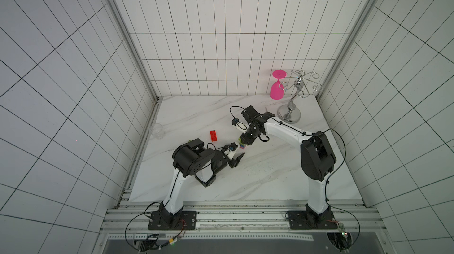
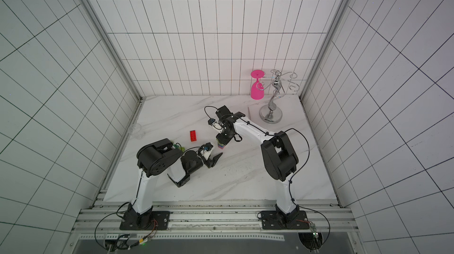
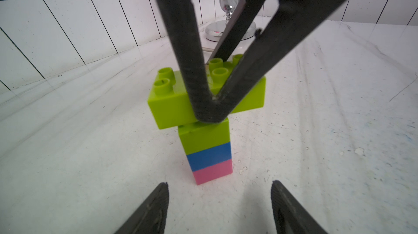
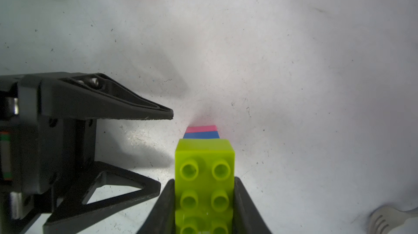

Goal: Assemble a spoon with lego
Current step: Assemble the lego brick with the lego brick.

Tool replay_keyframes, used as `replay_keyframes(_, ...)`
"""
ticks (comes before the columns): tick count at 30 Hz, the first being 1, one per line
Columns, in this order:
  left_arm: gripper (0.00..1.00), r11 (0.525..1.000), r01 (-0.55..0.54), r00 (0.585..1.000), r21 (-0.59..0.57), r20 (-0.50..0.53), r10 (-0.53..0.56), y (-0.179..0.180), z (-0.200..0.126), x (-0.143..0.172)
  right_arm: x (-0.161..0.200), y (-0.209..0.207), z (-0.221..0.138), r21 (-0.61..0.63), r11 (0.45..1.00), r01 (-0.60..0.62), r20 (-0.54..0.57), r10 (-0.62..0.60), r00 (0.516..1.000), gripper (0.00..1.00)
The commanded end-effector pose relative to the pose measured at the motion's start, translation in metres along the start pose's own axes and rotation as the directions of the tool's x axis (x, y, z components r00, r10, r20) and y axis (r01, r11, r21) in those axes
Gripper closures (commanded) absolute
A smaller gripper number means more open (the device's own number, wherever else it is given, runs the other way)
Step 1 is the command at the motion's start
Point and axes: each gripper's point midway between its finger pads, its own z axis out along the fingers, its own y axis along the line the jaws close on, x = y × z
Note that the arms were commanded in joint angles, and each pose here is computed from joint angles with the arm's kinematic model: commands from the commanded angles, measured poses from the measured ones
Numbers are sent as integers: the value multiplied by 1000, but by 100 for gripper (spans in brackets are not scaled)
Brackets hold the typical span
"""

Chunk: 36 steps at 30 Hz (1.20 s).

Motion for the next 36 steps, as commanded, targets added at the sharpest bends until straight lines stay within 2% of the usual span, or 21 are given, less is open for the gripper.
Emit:
replay_keyframes(1, 30, 1000, 7, 1000, 7, 18, -7, 0, 3, -2, 31, 1, 2, 22, 1000, -1, -114, 3, 993, 75)
replay_keyframes(9, 30, 1000, 6, 1000, 31, 21, -6, -3, 3, -3, 31, 8, 15, -43, 999, 26, -133, -32, 991, 75)
replay_keyframes(17, 30, 999, 6, 1000, 40, 20, -6, -3, 3, -2, 59, 27, 41, -151, 988, 22, -231, -57, 971, 77)
replay_keyframes(20, 30, 999, 8, 1000, 42, 19, -9, -3, 3, -1, 61, 27, 46, -137, 990, 33, -260, -69, 963, 77)
replay_keyframes(24, 30, 999, 9, 1000, 49, 21, -10, -4, 4, -2, 52, 23, 34, -117, 992, 50, -250, -79, 965, 77)
replay_keyframes(28, 30, 999, 11, 1000, 46, 22, -12, -3, 4, -2, 59, 26, 31, -124, 992, 37, -249, -67, 966, 77)
replay_keyframes(36, 31, 999, 13, 1000, 51, 21, -14, -4, 4, -1, 83, 32, 61, -150, 988, 19, -294, -63, 954, 78)
